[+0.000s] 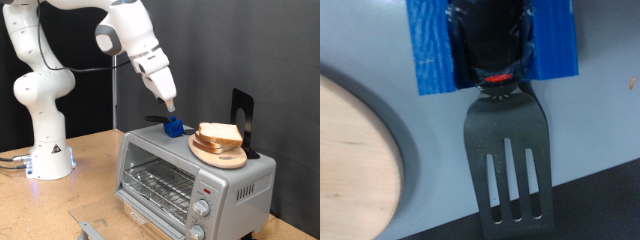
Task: Make a piece of toast with the oven
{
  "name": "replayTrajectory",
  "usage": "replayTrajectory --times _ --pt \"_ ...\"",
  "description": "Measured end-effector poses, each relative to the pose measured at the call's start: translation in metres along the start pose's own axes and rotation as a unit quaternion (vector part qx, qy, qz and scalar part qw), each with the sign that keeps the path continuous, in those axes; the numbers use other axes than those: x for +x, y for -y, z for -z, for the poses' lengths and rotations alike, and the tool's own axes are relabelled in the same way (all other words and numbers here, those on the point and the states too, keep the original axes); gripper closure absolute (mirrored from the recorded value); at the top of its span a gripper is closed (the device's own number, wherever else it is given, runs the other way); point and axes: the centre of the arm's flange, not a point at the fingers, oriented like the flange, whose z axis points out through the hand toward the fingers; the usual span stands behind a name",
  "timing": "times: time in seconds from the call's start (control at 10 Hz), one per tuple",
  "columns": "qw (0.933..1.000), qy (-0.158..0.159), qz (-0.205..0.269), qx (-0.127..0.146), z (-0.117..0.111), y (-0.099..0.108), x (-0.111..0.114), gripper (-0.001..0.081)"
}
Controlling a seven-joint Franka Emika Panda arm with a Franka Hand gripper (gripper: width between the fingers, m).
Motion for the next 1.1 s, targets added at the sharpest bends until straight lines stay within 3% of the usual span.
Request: replayTrajectory --times 0.4,1.1 --pt "0.9997 -0.007 0.016 0.017 -0.025 0.003 -0.001 0.0124" --pt "0.9998 0.007 0.012 0.015 -0.049 0.003 -0.005 0.0124"
